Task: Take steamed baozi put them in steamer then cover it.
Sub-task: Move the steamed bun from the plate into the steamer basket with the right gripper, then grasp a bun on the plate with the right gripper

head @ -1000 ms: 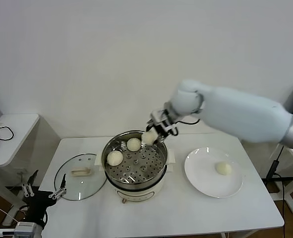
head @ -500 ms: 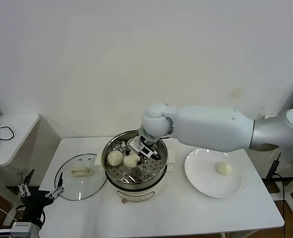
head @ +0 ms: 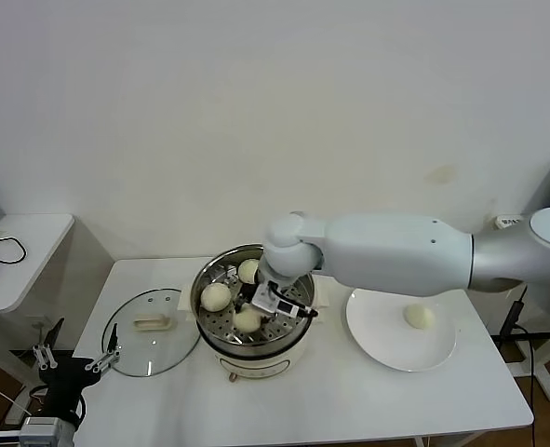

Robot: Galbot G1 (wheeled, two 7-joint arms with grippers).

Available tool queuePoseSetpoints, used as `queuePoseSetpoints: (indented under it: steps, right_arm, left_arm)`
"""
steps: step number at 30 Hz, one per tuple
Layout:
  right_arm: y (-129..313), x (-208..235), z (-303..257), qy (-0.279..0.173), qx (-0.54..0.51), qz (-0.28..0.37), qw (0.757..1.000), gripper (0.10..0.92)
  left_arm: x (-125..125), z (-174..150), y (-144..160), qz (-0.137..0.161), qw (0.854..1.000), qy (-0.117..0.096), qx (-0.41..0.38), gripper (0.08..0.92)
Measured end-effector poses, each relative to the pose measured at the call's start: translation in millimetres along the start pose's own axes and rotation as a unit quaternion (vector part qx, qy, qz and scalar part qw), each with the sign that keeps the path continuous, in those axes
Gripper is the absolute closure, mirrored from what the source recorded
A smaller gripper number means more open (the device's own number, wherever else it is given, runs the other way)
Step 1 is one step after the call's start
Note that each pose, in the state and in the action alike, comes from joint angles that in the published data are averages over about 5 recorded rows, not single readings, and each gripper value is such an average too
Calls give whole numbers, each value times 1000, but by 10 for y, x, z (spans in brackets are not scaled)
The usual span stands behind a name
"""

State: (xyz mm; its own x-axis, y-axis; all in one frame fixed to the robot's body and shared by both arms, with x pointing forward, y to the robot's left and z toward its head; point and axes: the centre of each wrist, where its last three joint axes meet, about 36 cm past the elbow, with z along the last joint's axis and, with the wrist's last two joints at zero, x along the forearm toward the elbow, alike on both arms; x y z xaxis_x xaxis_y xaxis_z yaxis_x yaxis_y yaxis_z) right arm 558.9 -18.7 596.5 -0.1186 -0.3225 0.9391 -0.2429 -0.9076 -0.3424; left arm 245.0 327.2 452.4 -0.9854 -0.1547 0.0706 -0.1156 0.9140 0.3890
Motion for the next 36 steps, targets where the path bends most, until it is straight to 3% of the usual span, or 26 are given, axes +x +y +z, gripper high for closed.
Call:
queuePoseSetpoints:
  steps: [4, 11, 14, 26, 36]
  right_arm:
    - [1, -9, -30, -1, 19, 1, 1000, 431]
    - [-10, 59, -37, 0, 34, 9, 999, 245]
    - [-14, 137, -19, 3, 33, 12, 999, 207]
    - [207, 837, 388, 48, -64, 26, 996, 200]
    - [1126, 1452, 827, 111, -260, 32, 959, 200]
  left_arm:
    - [-1, 5, -4, 0, 1000, 1, 1, 177]
    - [-12, 5, 0, 0, 1000, 0, 0, 177]
    - [-16, 3, 6, 1, 1000, -1, -1, 177]
    - [-42, -3, 14, 6, 1000, -4, -5, 177]
    - [-98, -34, -12, 18, 1000, -13, -7, 177]
